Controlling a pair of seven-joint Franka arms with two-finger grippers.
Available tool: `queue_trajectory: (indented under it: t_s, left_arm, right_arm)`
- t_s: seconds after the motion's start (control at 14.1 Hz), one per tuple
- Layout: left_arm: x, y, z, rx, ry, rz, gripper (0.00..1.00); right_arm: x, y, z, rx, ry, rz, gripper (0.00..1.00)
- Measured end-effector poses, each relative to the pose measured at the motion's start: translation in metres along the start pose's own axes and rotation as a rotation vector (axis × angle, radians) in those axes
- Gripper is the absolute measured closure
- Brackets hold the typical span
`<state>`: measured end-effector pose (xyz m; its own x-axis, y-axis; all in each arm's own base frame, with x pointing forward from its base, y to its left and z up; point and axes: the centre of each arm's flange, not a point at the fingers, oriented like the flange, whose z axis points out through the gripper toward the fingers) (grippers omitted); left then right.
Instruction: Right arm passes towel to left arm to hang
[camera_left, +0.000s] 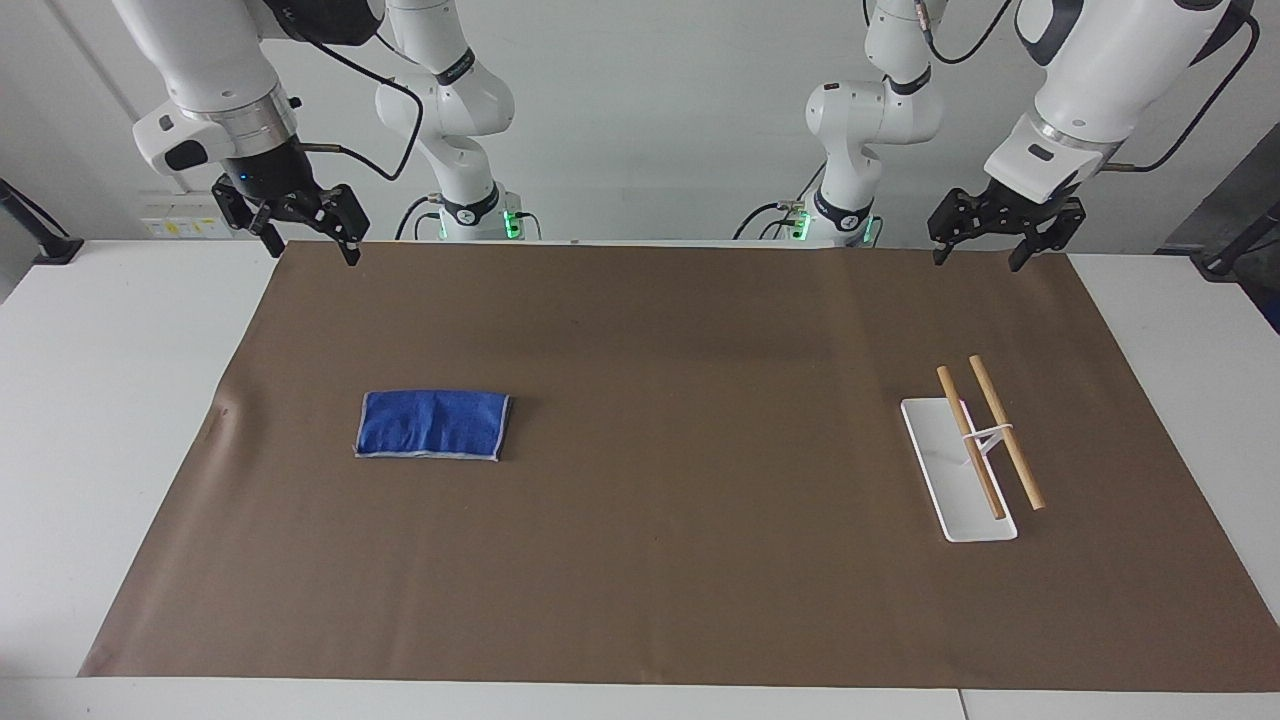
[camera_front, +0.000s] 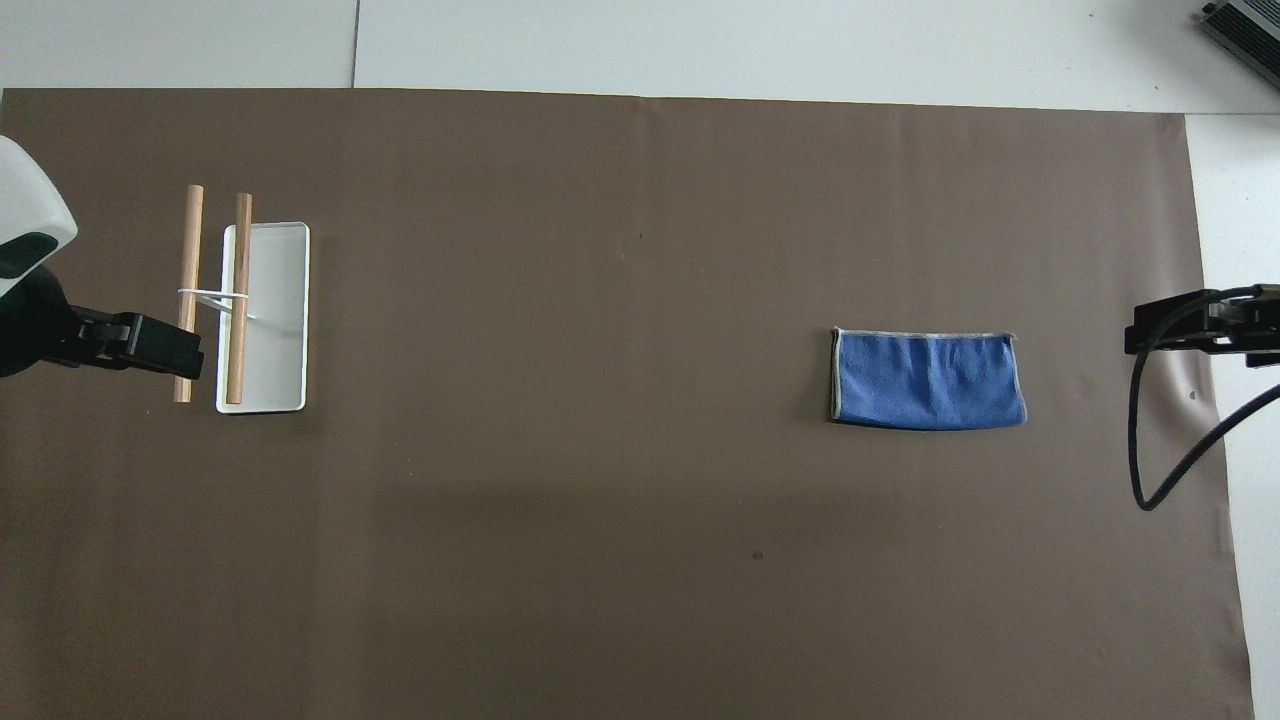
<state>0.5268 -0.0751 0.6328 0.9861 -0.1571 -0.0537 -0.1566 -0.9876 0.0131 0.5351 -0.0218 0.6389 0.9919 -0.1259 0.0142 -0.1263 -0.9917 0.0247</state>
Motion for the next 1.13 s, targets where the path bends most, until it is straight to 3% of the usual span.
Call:
queue_trajectory:
  t_s: [1.13]
  left_arm:
    - [0.0,0.0,0.0,0.0,0.0,0.0,0.0]
  right_arm:
    - [-0.0032,0.0002,0.0062,-0.001,-0.014,0.0,0.0]
